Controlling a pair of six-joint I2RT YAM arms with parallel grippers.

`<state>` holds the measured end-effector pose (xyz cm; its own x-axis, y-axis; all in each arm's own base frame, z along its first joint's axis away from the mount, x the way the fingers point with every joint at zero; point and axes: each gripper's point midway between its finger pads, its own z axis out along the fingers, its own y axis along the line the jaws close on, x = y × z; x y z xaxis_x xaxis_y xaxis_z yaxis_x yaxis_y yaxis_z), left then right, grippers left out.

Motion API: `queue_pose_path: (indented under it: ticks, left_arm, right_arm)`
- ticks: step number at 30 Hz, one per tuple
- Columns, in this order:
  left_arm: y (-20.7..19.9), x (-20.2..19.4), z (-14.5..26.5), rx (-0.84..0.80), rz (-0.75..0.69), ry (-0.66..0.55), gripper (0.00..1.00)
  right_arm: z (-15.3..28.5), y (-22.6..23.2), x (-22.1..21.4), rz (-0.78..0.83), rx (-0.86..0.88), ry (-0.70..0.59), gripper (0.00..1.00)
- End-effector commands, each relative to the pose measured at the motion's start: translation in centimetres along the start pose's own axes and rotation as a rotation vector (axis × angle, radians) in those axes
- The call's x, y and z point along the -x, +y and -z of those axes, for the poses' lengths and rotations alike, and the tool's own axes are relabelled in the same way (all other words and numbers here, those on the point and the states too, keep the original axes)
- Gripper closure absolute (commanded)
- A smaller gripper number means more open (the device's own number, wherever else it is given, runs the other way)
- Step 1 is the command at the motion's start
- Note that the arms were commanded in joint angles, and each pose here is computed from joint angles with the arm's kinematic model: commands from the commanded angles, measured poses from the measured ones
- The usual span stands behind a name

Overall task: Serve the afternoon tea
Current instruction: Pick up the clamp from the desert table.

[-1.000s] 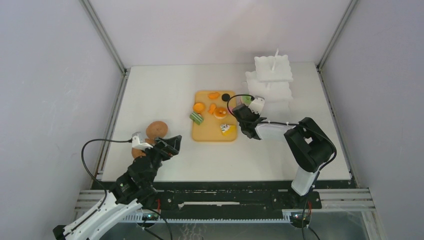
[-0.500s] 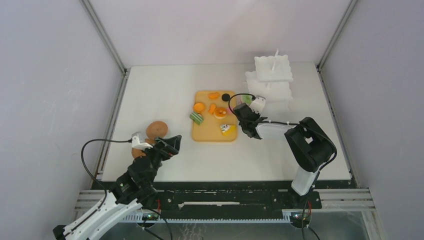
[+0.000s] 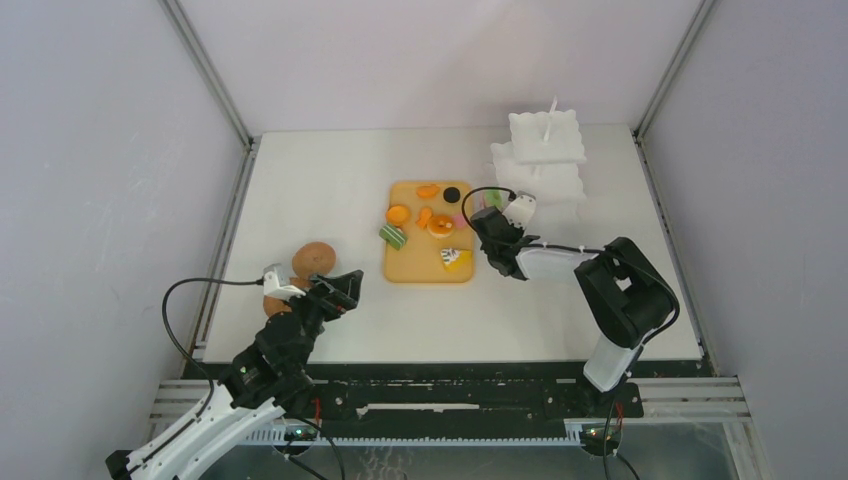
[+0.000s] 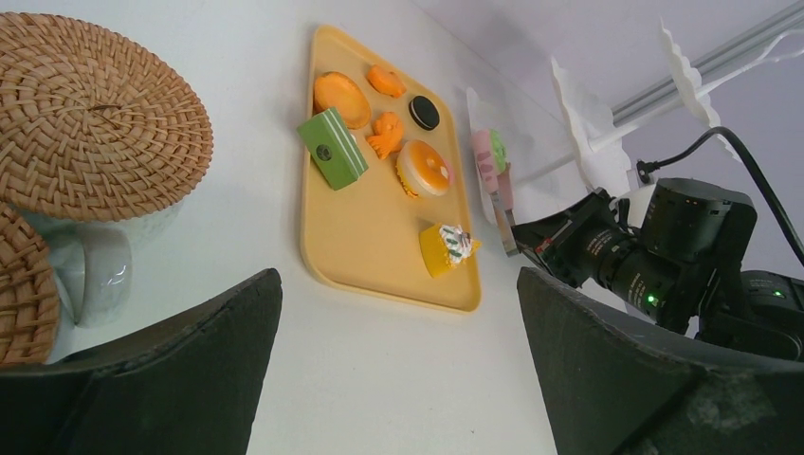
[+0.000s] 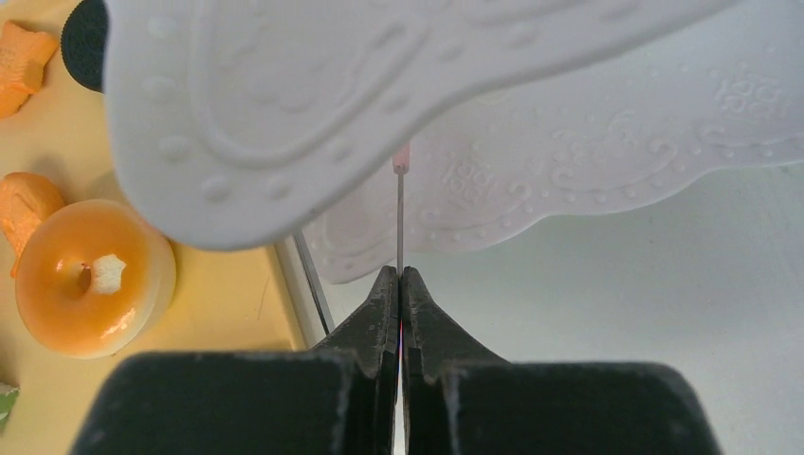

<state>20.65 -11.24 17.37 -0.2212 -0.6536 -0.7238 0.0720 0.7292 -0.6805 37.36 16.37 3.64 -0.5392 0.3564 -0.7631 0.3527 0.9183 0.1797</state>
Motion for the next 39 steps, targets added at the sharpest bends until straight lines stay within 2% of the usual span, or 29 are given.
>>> queue_pose_path:
  ticks: [1, 20, 39]
  left_arm:
    - [-0.3, 0.3, -0.2, -0.011, 0.007, -0.014, 0.01]
    - [-0.4, 0.2, -0.2, -0.009, 0.008, -0.011, 0.02]
    - [-0.7, 0.4, -0.3, -0.008, 0.004, -0.011, 0.02]
  right_arm:
    - [0.9, 0.7, 2.9, -0.089, 0.037, -0.071, 1.00]
    - [0.9, -0.8, 3.7, -0.124, 0.028, -0.089, 1.00]
    - [1.3, -0.7, 4.6, -0.162, 0.102, -0.112, 1.00]
